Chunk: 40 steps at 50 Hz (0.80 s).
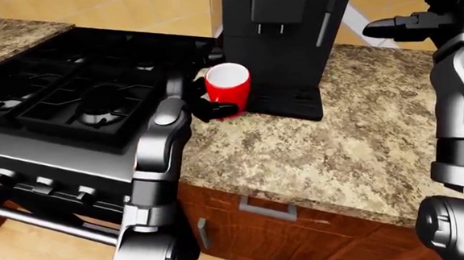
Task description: Pick the mug from under the coffee machine dispenser and place it on the counter.
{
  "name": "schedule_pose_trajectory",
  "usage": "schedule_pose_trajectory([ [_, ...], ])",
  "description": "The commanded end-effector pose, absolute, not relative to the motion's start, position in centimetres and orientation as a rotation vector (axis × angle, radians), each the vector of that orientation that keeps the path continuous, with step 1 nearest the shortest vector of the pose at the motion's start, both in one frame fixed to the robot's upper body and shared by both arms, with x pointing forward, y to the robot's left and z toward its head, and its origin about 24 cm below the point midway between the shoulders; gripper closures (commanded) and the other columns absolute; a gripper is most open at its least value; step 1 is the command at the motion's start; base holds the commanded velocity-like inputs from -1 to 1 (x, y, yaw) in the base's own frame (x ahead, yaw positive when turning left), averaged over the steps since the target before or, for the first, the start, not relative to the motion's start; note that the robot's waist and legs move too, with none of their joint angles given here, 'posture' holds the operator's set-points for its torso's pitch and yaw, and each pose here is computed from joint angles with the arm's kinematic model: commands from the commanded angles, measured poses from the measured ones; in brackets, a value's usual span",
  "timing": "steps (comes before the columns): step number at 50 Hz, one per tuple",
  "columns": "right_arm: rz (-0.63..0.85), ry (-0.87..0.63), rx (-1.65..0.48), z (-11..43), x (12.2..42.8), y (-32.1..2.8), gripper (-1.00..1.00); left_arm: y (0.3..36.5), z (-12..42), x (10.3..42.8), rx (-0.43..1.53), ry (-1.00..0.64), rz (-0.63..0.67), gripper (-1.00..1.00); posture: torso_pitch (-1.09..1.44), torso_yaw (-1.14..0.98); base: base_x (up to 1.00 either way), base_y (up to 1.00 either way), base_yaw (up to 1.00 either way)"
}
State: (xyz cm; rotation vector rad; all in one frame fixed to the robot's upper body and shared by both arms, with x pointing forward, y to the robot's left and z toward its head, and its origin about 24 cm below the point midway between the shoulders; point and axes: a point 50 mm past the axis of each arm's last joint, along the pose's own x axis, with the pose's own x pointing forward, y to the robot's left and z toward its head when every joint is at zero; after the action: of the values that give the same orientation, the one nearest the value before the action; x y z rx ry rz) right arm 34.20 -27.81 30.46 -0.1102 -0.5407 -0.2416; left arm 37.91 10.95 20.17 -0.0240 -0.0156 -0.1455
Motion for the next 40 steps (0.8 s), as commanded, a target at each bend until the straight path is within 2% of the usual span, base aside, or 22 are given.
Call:
schedule_pose_trajectory([
  [1,-0.246,-0.64,-0.12,32.8,33.2,-27.8,-1.0,11.1,23.8,37.3,-0.047,-0.169,-0.163,1.0,0.0,0.0,0.0,0.0,0.0],
  [18,-0.245,-0.64,-0.123,32.9,33.2,-27.7,-1.0,14.3,21.9,35.3,-0.034,-0.141,-0.105,1.0,0.0,0.0,0.0,0.0,0.0],
  [40,-0.245,-0.641,-0.125,32.8,33.2,-27.7,-1.0,16.3,20.2,34.4,-0.028,-0.136,-0.055,1.0,0.0,0.0,0.0,0.0,0.0],
])
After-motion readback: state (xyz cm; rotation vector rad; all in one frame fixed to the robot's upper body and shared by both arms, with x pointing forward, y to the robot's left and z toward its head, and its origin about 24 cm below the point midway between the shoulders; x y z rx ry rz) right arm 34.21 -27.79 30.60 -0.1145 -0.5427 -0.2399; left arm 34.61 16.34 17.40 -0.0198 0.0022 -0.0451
